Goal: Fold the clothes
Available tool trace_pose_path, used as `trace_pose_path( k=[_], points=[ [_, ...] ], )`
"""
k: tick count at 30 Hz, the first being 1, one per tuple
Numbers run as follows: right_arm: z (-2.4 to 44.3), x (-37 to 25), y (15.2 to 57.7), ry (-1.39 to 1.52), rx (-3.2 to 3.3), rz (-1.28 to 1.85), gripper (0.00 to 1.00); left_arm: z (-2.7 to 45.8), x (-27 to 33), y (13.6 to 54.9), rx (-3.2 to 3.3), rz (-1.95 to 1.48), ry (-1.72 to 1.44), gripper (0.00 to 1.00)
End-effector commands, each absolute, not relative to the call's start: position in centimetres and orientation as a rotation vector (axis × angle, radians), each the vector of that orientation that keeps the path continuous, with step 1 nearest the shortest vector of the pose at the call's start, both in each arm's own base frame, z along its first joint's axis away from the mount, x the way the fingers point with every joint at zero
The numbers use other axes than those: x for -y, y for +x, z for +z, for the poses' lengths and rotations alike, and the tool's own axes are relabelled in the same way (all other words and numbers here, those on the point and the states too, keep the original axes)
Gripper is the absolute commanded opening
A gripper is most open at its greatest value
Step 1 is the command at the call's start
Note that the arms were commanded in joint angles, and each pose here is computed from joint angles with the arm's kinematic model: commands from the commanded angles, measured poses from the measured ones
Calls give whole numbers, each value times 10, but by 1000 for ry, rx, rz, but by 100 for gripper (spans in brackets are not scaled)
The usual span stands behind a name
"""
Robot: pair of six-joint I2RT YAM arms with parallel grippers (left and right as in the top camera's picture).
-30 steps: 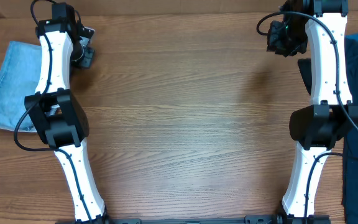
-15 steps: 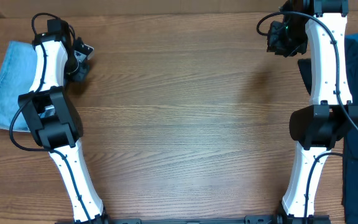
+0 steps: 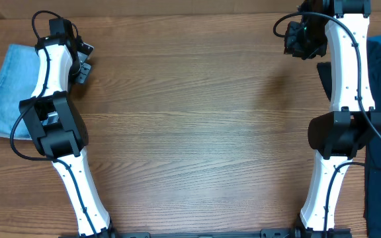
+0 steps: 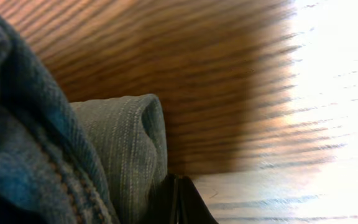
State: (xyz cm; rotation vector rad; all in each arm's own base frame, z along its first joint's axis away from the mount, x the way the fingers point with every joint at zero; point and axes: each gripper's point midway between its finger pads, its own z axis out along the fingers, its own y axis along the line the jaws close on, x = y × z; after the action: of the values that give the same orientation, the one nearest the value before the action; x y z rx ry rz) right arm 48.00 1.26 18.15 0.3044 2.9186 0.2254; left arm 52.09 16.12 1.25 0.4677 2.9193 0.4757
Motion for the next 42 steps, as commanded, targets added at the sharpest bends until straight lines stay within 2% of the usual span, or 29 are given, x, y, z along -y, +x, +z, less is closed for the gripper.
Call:
trace_pose_path(
  k=[1,11,14,16,17,19,20,21,22,23,24,25,34,42],
  points=[
    [196,-9,480,303,-2878,214,27,17,-192,516,-2920,561,269,4],
    [196,-9,480,303,-2878,214,28,16,-215,508,-2923,519,115,4],
    [195,-8,478,303,-2888,202,12,14,-196,515,-2906,400,99,4],
    [195,-6,478,308,-2889,200,11,17,-181,522,-2896,354,113,4],
    [196,-1,479,319,-2881,184,13,23,-171,527,-2884,349,115,5],
    [196,10,482,346,-2865,160,22,40,-154,539,-2853,341,103,30],
    [196,14,483,363,-2859,160,29,49,-145,544,-2835,333,82,44],
    [196,19,482,375,-2857,157,40,58,-134,551,-2814,312,69,53],
    [196,24,482,389,-2855,155,60,68,-121,557,-2790,272,66,62],
    [196,32,482,414,-2850,151,100,81,-100,566,-2757,211,88,80],
    [196,40,481,437,-2846,149,100,93,-81,575,-2720,169,112,98],
    [196,43,481,448,-2845,148,100,100,-71,580,-2699,161,116,100],
    [196,59,479,493,-2835,142,100,105,15,589,-2660,110,267,100],
    [196,59,479,493,-2835,142,100,105,31,588,-2655,101,302,100]
  ],
)
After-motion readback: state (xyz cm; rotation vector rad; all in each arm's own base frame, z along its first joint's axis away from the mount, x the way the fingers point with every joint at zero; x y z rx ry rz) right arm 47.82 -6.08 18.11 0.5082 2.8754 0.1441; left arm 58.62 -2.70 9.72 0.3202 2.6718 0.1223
